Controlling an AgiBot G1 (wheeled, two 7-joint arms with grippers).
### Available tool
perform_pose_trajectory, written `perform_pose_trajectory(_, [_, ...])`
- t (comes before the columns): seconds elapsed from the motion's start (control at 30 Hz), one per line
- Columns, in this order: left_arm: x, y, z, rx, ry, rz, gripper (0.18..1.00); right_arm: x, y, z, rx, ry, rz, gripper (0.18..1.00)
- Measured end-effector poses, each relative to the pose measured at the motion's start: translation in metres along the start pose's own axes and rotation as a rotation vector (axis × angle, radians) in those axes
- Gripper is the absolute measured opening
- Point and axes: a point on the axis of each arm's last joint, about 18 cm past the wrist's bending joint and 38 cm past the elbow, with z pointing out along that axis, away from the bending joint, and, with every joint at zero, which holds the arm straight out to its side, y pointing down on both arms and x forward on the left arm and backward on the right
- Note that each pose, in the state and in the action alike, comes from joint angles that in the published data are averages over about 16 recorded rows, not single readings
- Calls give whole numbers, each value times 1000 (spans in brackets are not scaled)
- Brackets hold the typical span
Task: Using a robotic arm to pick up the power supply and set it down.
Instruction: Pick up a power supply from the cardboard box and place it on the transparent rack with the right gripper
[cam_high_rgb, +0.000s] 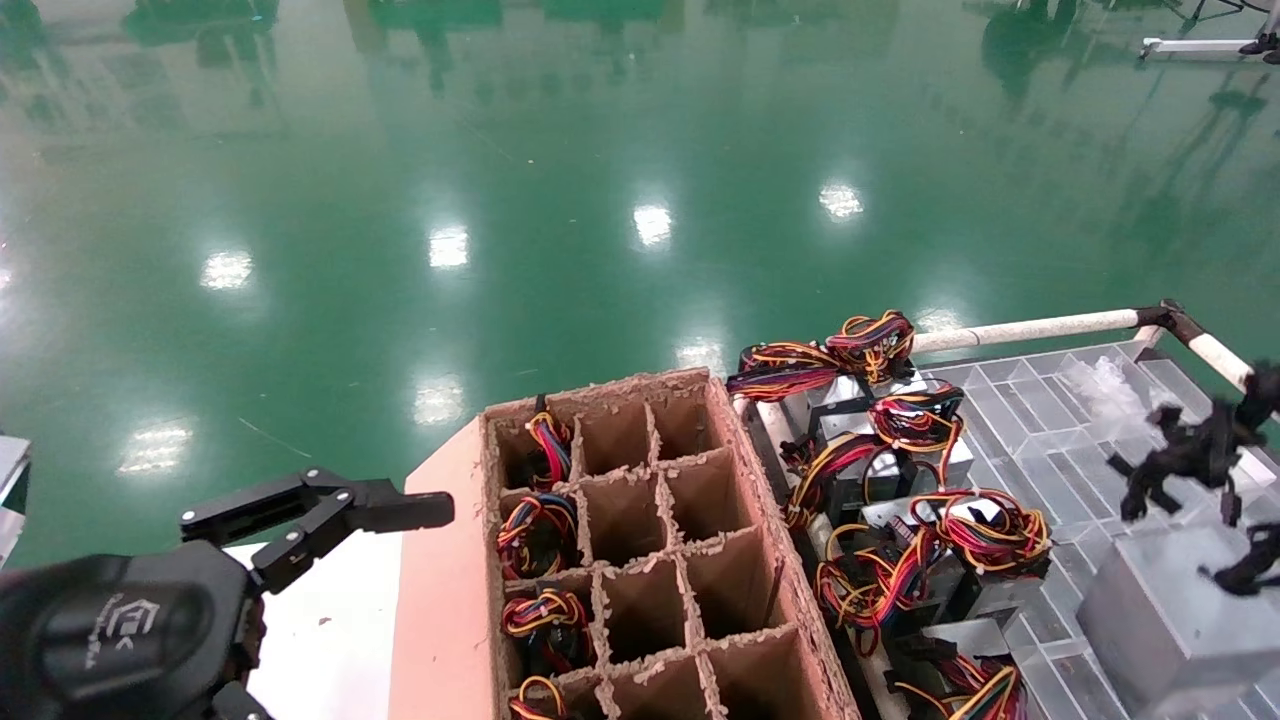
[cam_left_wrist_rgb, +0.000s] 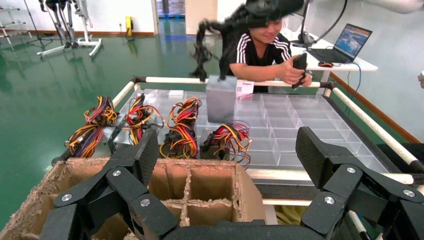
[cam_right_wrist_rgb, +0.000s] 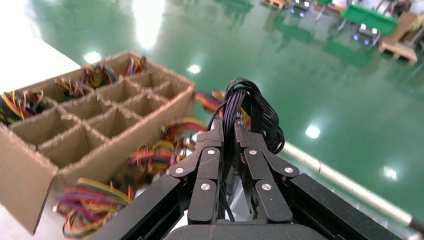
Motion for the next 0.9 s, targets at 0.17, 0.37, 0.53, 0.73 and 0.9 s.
perform_pose_trajectory(0.17, [0, 0, 0, 0, 0, 0, 1001, -11, 19, 4, -22, -7, 27, 213])
perform_pose_trajectory(0.37, [0, 0, 0, 0, 0, 0, 1001, -24, 32, 15, -31, -22, 52, 213])
perform_pose_trajectory(0.53, [0, 0, 0, 0, 0, 0, 1001, -33, 40, 26, -27, -29, 75, 213])
perform_pose_trajectory(0.73, [0, 0, 0, 0, 0, 0, 1001, -40, 50, 38, -17, -24, 102, 213])
perform_pose_trajectory(0.9, [0, 0, 0, 0, 0, 0, 1001, -40, 58, 40, -15, -5, 117, 213])
